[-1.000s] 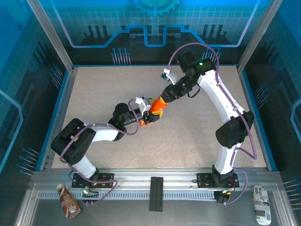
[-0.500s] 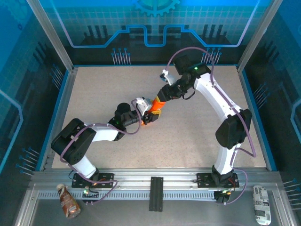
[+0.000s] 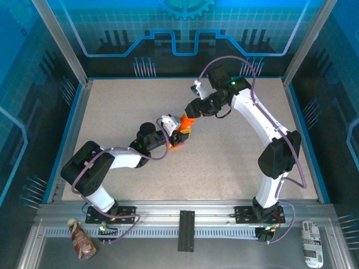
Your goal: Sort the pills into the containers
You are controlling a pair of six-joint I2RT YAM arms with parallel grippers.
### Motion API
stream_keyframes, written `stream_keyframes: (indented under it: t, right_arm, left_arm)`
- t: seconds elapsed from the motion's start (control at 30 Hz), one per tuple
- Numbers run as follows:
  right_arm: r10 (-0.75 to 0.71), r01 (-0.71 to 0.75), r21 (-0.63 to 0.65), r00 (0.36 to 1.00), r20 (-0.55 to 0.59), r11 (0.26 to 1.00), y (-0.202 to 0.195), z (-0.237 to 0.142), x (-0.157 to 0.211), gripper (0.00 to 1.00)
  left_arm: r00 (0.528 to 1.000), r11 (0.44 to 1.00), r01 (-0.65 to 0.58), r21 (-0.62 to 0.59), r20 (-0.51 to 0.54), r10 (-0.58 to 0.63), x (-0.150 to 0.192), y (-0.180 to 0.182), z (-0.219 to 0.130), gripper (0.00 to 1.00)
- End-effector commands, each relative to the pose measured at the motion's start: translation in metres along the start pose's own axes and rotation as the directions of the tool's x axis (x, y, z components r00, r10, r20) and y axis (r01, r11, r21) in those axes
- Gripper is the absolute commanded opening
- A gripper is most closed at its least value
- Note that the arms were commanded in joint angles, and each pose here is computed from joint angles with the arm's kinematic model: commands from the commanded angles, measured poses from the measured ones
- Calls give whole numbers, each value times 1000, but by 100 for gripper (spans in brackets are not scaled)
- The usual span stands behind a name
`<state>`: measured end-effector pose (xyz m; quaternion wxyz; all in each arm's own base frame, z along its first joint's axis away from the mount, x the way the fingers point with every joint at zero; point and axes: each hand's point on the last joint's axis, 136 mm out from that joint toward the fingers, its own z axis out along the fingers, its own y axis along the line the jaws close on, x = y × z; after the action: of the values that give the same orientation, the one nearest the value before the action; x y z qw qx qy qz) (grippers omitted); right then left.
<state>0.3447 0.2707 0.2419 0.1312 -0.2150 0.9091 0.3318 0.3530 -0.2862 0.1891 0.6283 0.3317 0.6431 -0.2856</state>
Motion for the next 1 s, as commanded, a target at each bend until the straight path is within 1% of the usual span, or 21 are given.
stream_keyframes:
  t: [0.0,0.13,0.3,0.43,0.63,0.8,0.9,0.97]
  right_arm:
    - [22,-23,-40,999,-33,999,14,4,11,57]
    - [11,-11,-43,1000,-5,999,17,-6,6,62]
    - [-27,28,-40,999,21,999,25,-19,2,74]
    - [-58,60,-29,997,54,998,29,-33,0,80]
    - [-72,75,-17,990,122,997,31,-61,0,83]
    - [-64,59,31,979,194,998,23,-90,5,85]
    - [-106,86,97,966,234,992,23,-106,6,85]
    - [-173,144,129,952,254,981,26,-113,5,84]
  left_arm:
    - [961,995,-103,7,257,97,-79,-10,-2,0]
    - [963,995,-104,6,250,100,-77,-10,-1,0]
    - [966,995,-99,12,243,93,-74,-10,-1,0]
    - [968,995,-93,18,236,86,-71,-11,0,0]
    - [971,996,-76,37,230,66,-67,-13,2,0]
    - [973,997,-59,56,227,45,-66,-15,3,0]
    - [973,995,-33,98,231,9,-69,-21,3,0]
    - [972,990,-11,141,233,-23,-71,-27,2,0]
